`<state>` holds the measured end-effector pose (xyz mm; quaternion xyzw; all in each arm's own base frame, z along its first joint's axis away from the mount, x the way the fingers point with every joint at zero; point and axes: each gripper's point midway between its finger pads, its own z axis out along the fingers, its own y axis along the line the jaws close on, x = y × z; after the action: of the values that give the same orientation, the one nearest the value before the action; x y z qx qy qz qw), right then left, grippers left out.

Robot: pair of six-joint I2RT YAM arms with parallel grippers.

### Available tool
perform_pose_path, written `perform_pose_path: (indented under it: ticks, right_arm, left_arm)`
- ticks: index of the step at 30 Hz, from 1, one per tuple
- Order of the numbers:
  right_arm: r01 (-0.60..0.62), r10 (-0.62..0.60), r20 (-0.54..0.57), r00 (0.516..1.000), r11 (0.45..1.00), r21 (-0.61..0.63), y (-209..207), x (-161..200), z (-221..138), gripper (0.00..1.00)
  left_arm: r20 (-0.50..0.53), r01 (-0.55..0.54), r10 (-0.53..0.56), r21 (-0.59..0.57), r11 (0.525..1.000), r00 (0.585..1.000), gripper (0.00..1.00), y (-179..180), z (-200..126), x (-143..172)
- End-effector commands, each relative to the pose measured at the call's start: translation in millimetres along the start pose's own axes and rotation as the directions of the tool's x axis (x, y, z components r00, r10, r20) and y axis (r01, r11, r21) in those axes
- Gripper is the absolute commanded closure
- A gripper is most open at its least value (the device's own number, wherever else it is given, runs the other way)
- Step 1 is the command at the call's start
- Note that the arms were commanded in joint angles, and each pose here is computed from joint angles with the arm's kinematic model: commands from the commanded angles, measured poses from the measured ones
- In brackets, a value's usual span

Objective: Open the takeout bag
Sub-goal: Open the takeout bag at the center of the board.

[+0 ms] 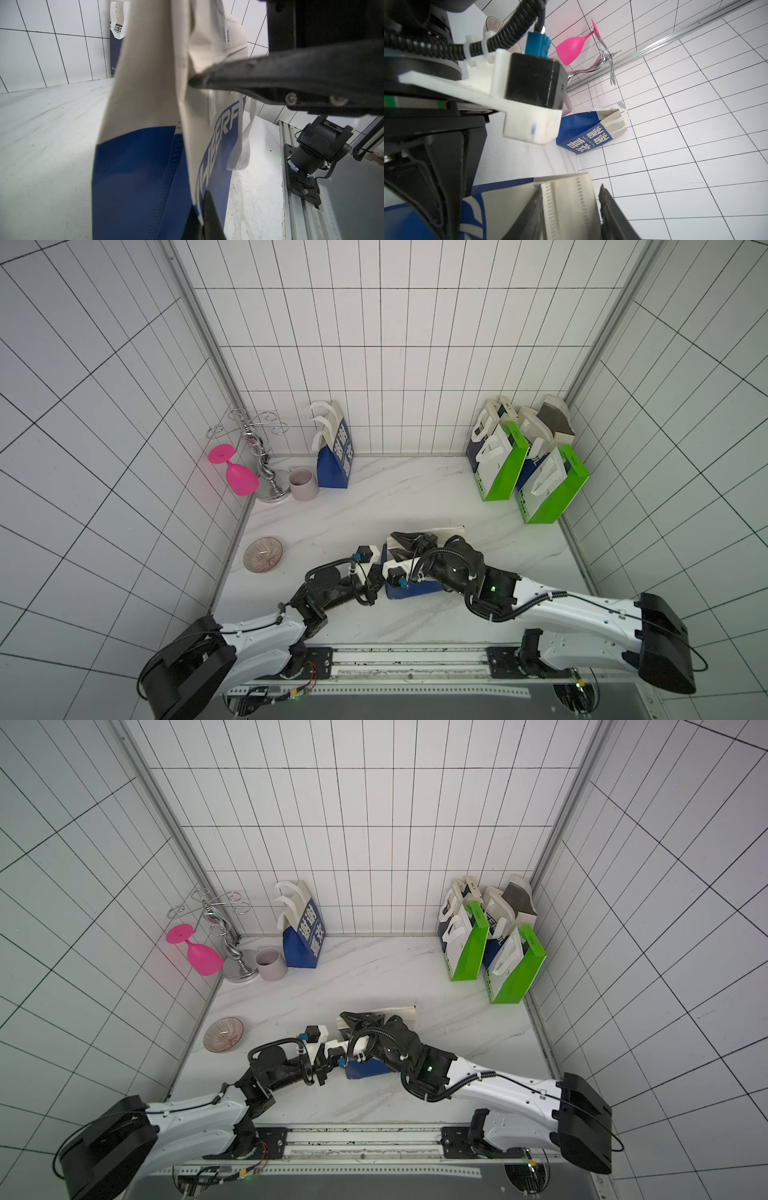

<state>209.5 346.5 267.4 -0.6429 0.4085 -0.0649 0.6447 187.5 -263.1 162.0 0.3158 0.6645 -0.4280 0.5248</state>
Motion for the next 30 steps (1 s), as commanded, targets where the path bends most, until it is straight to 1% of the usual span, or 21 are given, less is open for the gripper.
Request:
perform_pose_path:
  ticks: [1, 3, 5, 8, 13, 20, 25, 28, 30]
  right_arm:
    - [0.004, -0.007, 0.027, 1.0, 0.99, 0.137, -48, -19, -3, 0.61]
    - [0.008, -0.011, 0.024, 1.0, 0.99, 0.139, -47, -18, -3, 0.63]
    - [0.004, -0.009, 0.026, 1.0, 0.988, 0.152, -47, -18, -4, 0.63]
    - [0.0, -0.005, 0.033, 0.999, 0.989, 0.15, -44, -17, -8, 0.57]
    - [0.021, -0.026, 0.026, 0.999, 0.988, 0.155, -41, -13, -12, 0.56]
    - [0.004, -0.012, 0.064, 0.998, 0.991, 0.13, -31, -14, -18, 0.66]
    - [-0.025, 0.018, 0.074, 0.997, 0.995, 0.094, -21, -12, -21, 0.77]
    - [-0.031, 0.026, 0.067, 0.997, 0.997, 0.069, -15, -10, -22, 0.8]
    - [-0.039, 0.035, 0.076, 0.997, 0.998, 0.054, -11, -10, -24, 0.79]
  left_arm:
    - [0.025, -0.031, 0.03, 0.031, 0.999, 0.999, 1.0, -8, 3, -12]
    - [0.023, -0.031, 0.03, 0.03, 0.999, 0.999, 1.0, -7, 3, -11]
    - [0.022, -0.031, 0.03, 0.033, 0.999, 0.999, 1.0, -8, 4, -11]
    - [0.024, -0.031, 0.03, 0.033, 0.999, 0.999, 1.0, -8, 4, -12]
    - [0.023, -0.031, 0.03, 0.032, 0.999, 0.999, 1.0, -8, 3, -12]
    - [0.023, -0.027, 0.026, 0.033, 0.999, 0.999, 1.0, -9, 4, -12]
    - [0.026, -0.026, 0.025, 0.033, 0.999, 0.999, 1.0, -9, 3, -13]
    - [0.025, -0.026, 0.025, 0.035, 0.999, 0.999, 1.0, -9, 3, -13]
    - [0.025, -0.025, 0.024, 0.034, 0.999, 0.999, 1.0, -9, 3, -13]
